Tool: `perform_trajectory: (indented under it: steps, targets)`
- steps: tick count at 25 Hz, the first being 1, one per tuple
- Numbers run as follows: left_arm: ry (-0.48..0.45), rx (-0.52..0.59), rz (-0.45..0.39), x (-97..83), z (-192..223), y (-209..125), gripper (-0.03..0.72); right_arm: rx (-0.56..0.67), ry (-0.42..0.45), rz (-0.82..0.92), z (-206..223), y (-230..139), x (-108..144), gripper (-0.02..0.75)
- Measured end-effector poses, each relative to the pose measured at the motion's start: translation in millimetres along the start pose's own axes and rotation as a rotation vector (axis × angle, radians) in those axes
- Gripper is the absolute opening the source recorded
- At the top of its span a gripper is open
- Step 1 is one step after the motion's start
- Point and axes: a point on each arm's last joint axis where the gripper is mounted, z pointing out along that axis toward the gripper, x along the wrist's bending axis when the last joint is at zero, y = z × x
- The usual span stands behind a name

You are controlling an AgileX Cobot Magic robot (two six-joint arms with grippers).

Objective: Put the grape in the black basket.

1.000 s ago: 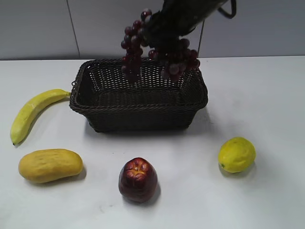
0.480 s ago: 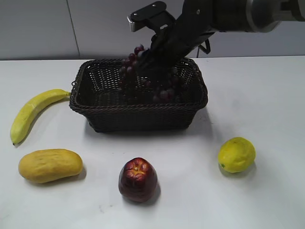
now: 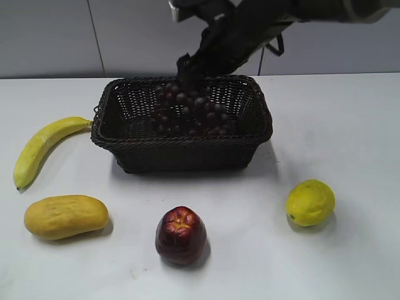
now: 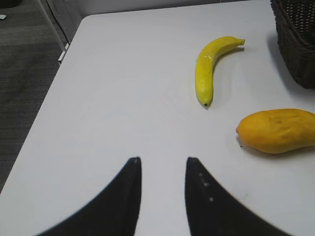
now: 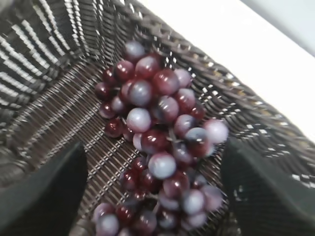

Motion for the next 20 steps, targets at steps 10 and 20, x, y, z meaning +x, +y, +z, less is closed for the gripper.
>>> perform_trajectory:
  steps: [10, 20]
  targets:
    - [0.000, 0.000, 0.000, 0.0, 0.0, 0.0, 0.230, -0.033, -0.130, 0.254, -115.4, 8.9, -84.0, 0.636]
    - [0.000, 0.000, 0.000, 0.0, 0.0, 0.0, 0.232, 0.166, -0.265, 0.504, -176.9, -46.8, -165.3, 0.608]
